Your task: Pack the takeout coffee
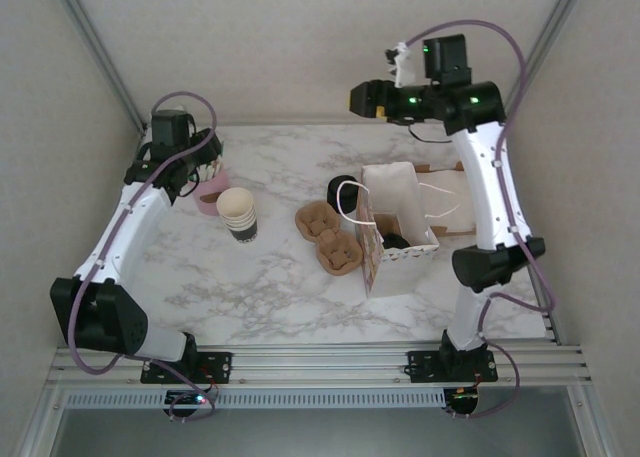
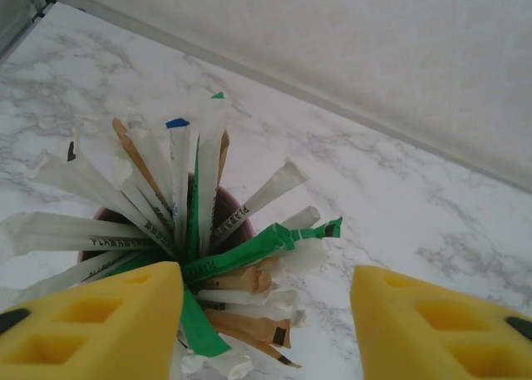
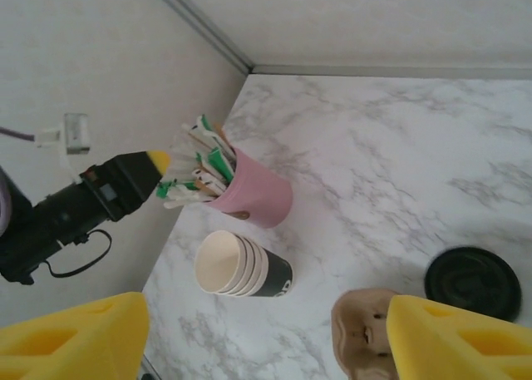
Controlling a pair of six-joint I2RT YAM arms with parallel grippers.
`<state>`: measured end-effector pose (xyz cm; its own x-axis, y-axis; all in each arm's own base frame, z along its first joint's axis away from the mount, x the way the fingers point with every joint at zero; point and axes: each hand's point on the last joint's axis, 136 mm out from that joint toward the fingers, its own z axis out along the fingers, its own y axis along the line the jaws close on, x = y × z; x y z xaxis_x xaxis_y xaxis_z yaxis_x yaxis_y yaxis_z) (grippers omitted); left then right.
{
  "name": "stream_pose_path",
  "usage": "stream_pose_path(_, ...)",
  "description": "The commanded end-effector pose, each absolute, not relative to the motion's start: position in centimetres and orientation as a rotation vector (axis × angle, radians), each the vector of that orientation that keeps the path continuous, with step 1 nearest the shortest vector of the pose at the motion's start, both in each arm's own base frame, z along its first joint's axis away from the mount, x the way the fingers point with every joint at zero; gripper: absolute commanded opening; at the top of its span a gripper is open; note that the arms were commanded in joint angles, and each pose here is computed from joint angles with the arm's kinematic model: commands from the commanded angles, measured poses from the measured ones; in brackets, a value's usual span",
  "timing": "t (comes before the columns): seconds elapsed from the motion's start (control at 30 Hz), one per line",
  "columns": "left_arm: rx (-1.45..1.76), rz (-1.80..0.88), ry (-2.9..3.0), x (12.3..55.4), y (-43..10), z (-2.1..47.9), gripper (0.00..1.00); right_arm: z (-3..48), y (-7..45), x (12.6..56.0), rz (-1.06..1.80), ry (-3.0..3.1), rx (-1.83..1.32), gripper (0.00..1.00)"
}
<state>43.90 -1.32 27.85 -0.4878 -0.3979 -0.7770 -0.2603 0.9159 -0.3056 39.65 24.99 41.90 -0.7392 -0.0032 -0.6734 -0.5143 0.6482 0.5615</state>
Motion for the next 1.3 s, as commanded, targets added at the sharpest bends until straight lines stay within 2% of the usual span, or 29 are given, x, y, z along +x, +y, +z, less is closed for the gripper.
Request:
stream_pose_path(0.0, -0.437, -0.173, 2.131, 43.8, -1.3, 28.4, 0.52, 40.7, 28.0, 39.0, 1.042, 2.242, -0.51, 0.72)
stream_pose_path(0.17, -0.439, -0.112, 2.189, 43.8, -0.8, 27.2, 0.43, 38.4, 31.4, 39.0, 1.029, 2.278, -0.588, 0.66)
stream_pose_path(0.37, -0.443, -0.065, 2.238, 43.7, -0.4, 26.0, 0.41, 36.5, 33.8, 38.7, 1.014, 2.302, -0.645, 0.64)
stream_pose_path(0.53, -0.44, -0.045, 2.285, 44.1, -0.4, 24.6, 0.39, 35.8, 34.3, 38.6, 1.004, 2.321, -0.65, 0.62)
stream_pose_path(0.73, -0.438, -0.047, 2.306, 44.6, -0.5, 23.9, 0.29, 35.5, 34.4, 38.4, 0.999, 2.332, -0.652, 0.6)
stream_pose_path(1.0, -0.45, -0.018, 2.313, 44.3, -0.2, 23.6, 0.28, 35.1, 34.4, 38.4, 0.997, 2.347, -0.65, 0.6)
stream_pose_path(1.27, -0.458, -0.003, 2.304, 44.2, 0.0, 23.9, 0.15, 35.1, 34.4, 38.3, 0.997, 2.348, -0.651, 0.61)
